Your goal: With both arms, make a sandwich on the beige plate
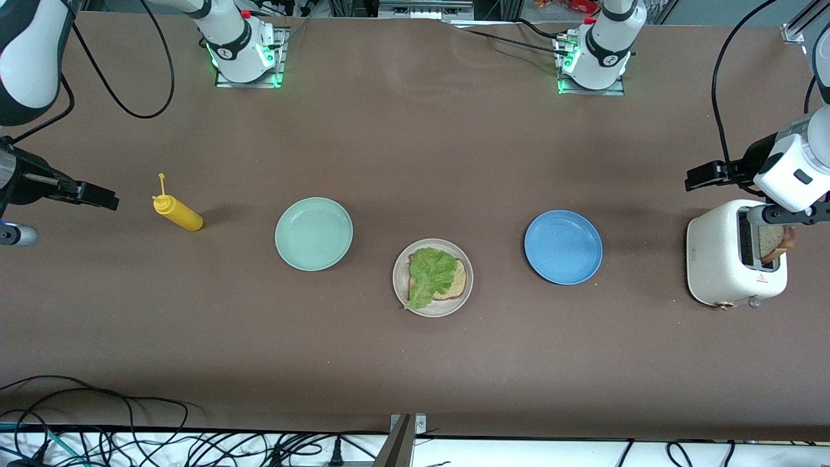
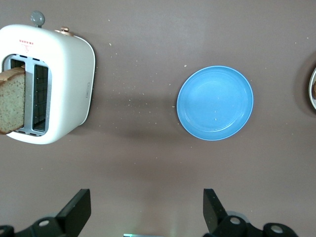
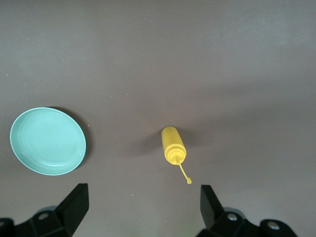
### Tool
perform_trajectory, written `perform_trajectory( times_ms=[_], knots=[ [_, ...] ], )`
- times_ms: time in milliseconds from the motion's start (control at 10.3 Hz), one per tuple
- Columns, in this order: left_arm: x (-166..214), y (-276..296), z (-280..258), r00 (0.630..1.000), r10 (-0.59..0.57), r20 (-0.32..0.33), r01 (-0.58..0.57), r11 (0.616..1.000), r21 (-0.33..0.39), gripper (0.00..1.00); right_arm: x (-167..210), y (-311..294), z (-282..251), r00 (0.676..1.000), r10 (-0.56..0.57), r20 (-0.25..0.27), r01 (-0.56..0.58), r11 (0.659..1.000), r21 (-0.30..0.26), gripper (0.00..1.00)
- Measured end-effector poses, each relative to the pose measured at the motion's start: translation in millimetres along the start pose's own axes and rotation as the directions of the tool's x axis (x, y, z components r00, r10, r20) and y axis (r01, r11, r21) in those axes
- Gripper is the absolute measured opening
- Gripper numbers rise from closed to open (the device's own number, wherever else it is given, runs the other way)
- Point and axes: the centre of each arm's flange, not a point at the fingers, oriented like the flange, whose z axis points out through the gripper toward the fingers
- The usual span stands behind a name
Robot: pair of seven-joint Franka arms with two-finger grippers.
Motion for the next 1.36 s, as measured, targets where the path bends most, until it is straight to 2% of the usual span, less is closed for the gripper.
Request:
perform_trajectory(
  times_ms=[486, 680, 1068, 1360],
  knots=[
    [1, 0, 1, 1.000, 0.000, -0.006, 0.000, 1.000, 0.000, 1.00, 4, 32, -5, 0.997, -0.073, -0.036, 0.074, 0.997, 0.020, 1.00],
    [2, 0, 1, 1.000, 0.000, -0.005, 0.000, 1.000, 0.000, 1.00, 6, 41, -1, 0.998, -0.060, -0.032, 0.061, 0.998, 0.034, 1.00],
    [3, 0, 3, 1.000, 0.000, -0.004, 0.000, 1.000, 0.000, 1.00, 23, 60, 21, 0.998, -0.068, -0.010, 0.068, 0.991, 0.113, 1.00],
    [4, 0, 3, 1.000, 0.000, -0.003, 0.000, 1.000, 0.000, 1.00, 23, 68, 15, 0.997, -0.071, -0.021, 0.073, 0.992, 0.105, 1.00]
  ],
)
